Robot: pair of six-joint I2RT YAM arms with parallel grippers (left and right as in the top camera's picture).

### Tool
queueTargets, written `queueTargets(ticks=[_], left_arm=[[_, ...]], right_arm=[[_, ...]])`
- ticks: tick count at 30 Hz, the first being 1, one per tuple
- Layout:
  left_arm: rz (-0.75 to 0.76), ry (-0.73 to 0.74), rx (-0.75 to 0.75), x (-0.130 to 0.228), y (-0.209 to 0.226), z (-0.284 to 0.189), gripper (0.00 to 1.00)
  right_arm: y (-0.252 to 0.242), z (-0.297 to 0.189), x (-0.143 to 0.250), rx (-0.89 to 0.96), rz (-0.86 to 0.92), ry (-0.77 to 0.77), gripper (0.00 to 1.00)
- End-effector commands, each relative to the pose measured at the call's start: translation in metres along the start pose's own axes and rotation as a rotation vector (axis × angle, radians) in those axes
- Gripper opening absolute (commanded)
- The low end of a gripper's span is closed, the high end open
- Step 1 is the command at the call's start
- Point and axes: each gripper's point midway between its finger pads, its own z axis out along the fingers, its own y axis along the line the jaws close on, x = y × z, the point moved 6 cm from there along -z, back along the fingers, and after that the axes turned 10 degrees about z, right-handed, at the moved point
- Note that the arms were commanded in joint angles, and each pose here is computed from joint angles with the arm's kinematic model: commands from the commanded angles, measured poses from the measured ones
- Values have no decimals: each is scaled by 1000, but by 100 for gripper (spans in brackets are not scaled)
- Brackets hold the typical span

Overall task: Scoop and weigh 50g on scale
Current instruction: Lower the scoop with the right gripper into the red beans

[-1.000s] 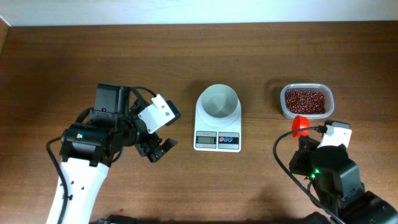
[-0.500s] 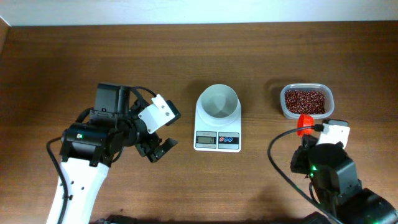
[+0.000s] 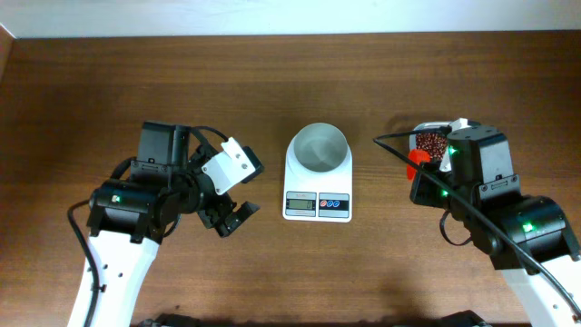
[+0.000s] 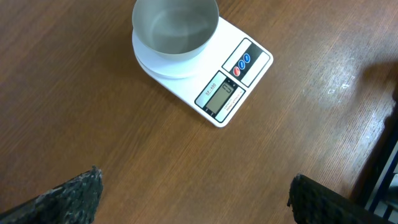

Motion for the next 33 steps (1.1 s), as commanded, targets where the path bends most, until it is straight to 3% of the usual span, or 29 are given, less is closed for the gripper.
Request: queueTargets(ticks=[1, 10, 26, 33], left_arm=[[-6, -23, -5, -5, 3, -4, 99], [-6, -23, -5, -5, 3, -4, 99], [-6, -23, -5, -5, 3, -4, 99], [-6, -23, -5, -5, 3, -4, 99]], right_arm=[[4, -7, -4, -36, 2, -9, 4], [-36, 11, -26, 96, 34, -10, 4], [-38, 50, -27, 106, 31, 4, 4], [-35, 54, -34, 90, -257, -22, 4]])
